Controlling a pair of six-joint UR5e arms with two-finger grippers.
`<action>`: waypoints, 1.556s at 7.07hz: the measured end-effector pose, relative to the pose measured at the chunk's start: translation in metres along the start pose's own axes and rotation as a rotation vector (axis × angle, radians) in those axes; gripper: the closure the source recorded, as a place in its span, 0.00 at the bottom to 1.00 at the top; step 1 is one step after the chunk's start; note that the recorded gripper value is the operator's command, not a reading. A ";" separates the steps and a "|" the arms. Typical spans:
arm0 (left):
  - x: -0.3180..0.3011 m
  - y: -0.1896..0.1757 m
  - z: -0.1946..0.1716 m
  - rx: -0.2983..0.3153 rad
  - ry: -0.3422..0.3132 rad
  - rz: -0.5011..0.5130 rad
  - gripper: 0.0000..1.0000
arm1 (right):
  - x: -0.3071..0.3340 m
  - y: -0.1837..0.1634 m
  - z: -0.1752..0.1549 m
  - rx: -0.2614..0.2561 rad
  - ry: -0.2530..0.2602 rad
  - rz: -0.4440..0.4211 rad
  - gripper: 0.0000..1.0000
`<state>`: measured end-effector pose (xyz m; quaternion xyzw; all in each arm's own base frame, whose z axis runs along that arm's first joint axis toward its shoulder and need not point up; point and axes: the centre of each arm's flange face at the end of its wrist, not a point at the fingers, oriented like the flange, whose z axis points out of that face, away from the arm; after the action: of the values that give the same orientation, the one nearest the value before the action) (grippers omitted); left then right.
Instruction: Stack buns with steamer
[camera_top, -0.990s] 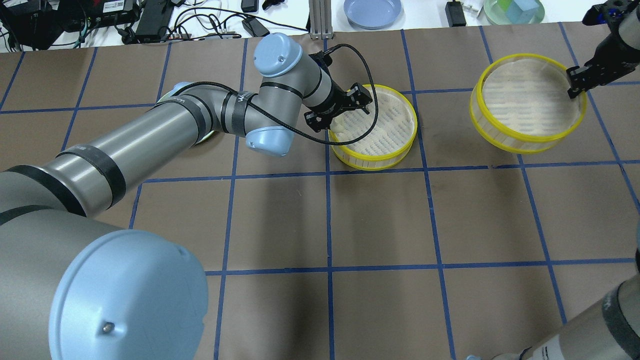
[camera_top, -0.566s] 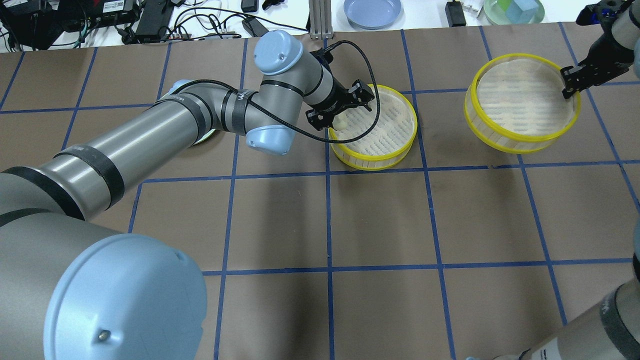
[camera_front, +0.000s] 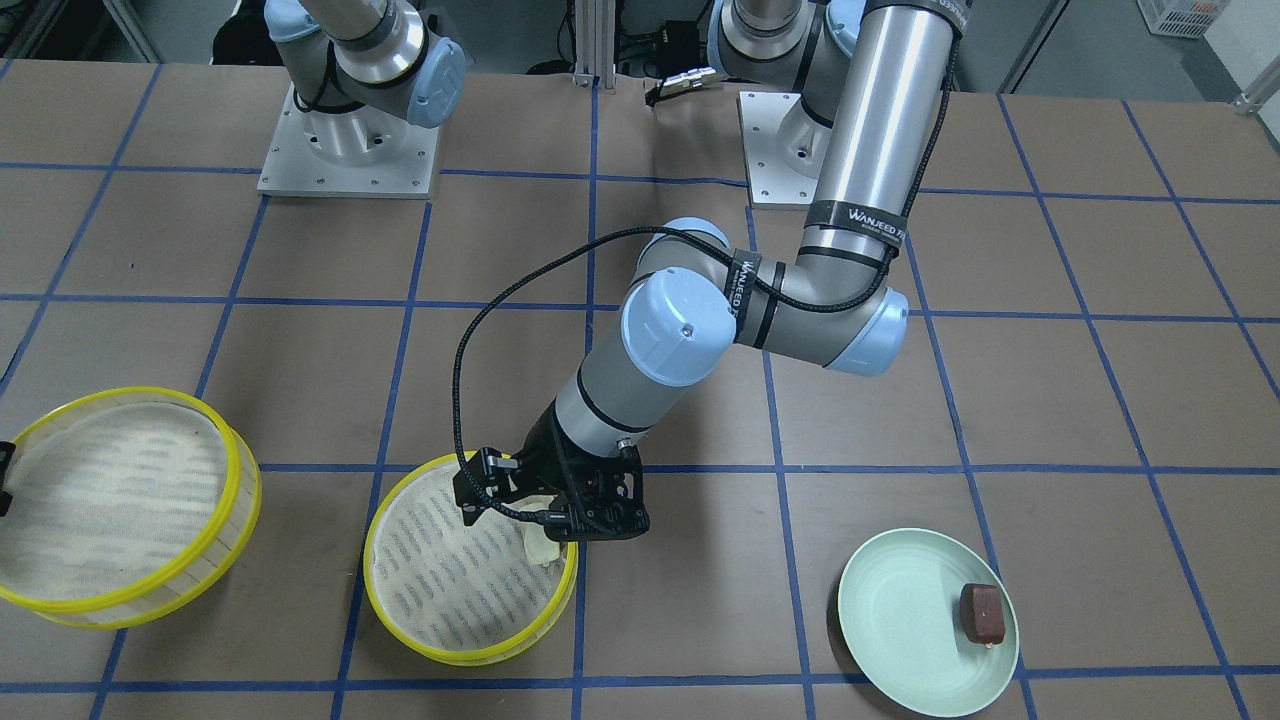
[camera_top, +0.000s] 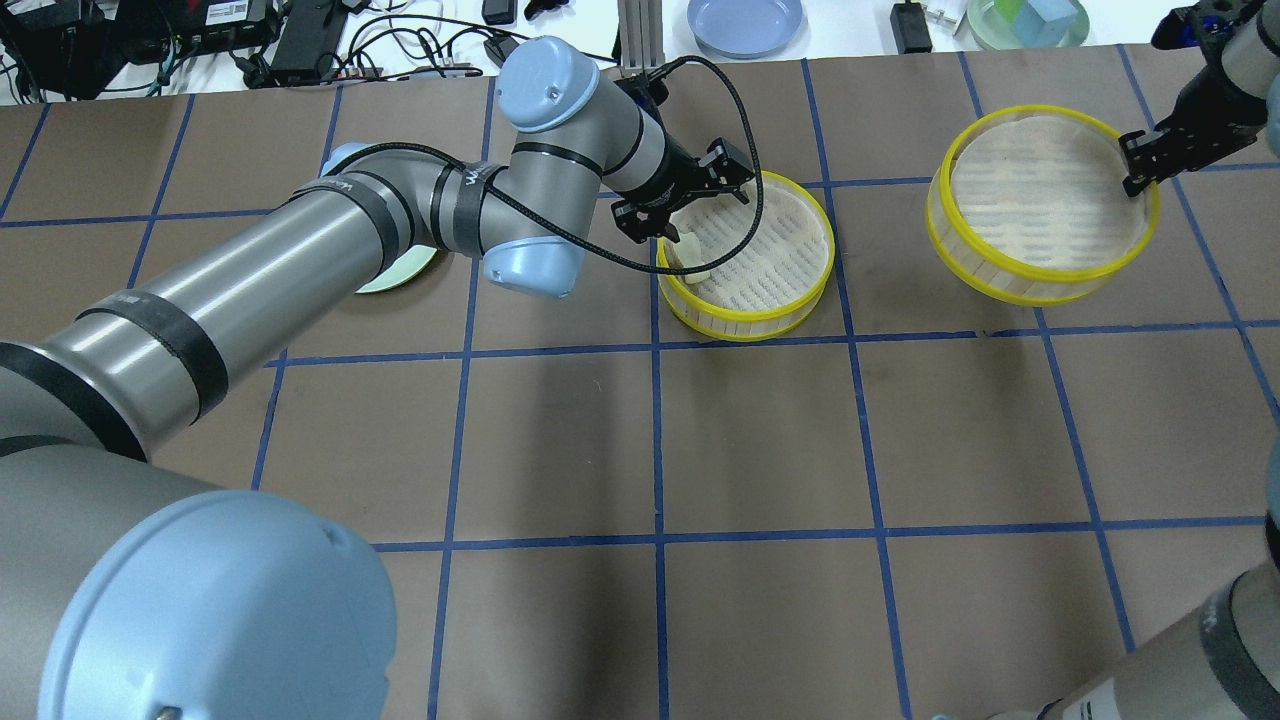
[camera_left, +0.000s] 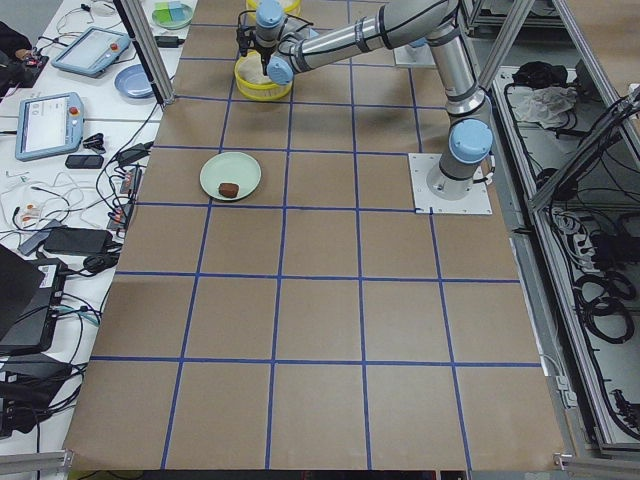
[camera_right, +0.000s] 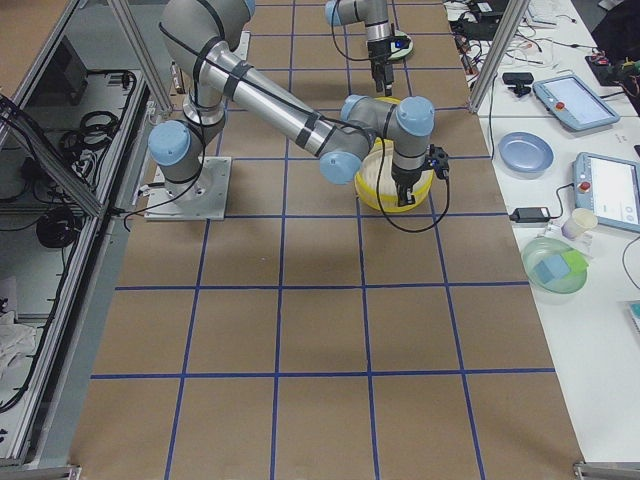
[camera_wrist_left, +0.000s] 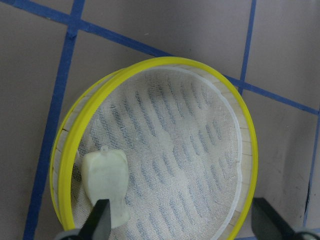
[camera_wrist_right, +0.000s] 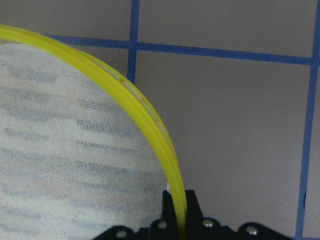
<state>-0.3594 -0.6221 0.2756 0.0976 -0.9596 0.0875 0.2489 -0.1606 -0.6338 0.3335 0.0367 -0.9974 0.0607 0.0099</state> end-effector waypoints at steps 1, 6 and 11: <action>-0.021 -0.020 -0.022 0.029 -0.053 0.067 0.00 | -0.017 -0.004 -0.006 0.008 -0.001 0.030 0.98; -0.242 -0.136 -0.156 0.043 -0.373 0.249 0.00 | -0.192 -0.028 -0.021 0.034 -0.043 0.149 0.97; -0.374 -0.174 -0.116 0.035 -0.632 0.318 0.00 | -0.291 -0.011 0.009 -0.031 -0.063 0.199 0.97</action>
<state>0.0546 -0.7117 0.2110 -0.0265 -0.9908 0.1068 -0.0788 0.1304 -0.6249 0.3190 -0.0608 -0.9968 0.0446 -0.0267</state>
